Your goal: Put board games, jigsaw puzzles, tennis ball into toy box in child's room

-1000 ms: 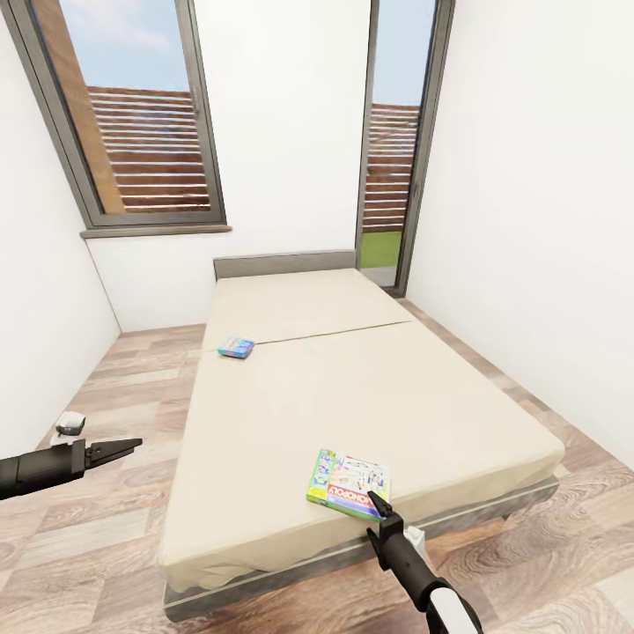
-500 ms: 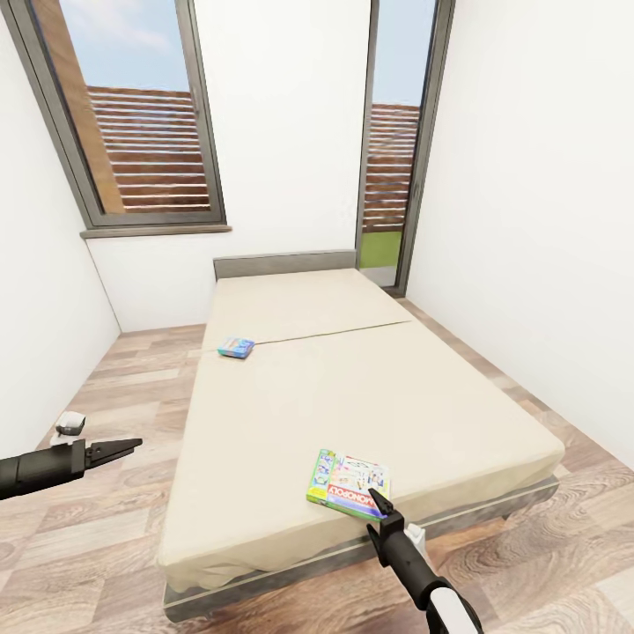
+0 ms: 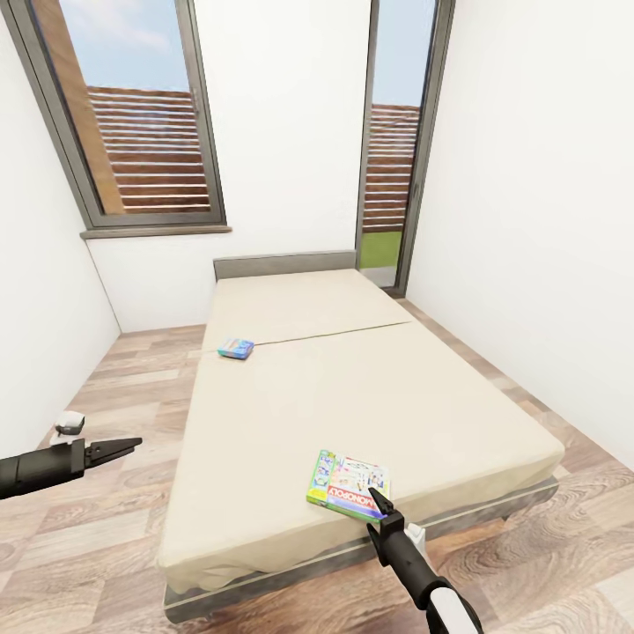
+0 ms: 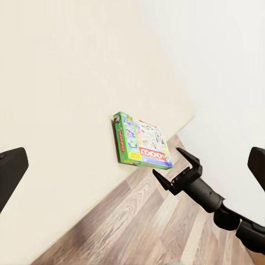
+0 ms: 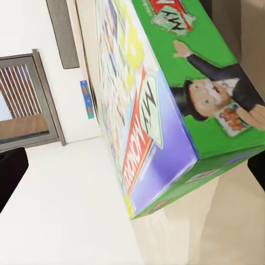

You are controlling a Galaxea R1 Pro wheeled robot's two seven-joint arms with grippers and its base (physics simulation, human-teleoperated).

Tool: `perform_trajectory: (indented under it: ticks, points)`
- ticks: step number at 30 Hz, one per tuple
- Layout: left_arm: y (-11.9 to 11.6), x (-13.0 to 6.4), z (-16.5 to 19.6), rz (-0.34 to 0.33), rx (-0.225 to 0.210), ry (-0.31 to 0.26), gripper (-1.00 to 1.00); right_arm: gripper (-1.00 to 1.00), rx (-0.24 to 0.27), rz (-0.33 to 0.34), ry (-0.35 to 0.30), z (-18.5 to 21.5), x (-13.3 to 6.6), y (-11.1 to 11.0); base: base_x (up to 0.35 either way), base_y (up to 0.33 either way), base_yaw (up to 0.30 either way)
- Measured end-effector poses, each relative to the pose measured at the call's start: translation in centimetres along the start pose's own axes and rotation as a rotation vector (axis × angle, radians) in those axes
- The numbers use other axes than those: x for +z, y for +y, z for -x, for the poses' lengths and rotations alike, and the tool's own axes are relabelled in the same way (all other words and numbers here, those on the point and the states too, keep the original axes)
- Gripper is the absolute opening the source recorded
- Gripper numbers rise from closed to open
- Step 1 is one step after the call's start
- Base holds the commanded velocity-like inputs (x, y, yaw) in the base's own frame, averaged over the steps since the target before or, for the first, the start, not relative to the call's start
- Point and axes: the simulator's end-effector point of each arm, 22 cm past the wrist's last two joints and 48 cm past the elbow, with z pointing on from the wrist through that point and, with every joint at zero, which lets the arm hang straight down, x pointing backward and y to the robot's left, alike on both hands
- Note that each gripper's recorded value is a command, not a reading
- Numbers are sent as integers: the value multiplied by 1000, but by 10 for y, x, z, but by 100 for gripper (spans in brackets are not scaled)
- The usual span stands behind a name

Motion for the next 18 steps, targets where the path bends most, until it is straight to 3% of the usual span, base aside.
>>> perform_trajectory:
  ticks: [18]
  points:
    - [-1,1,0,-5,0,-1,100,100,0,0,0,0,0,0,0,-2,0]
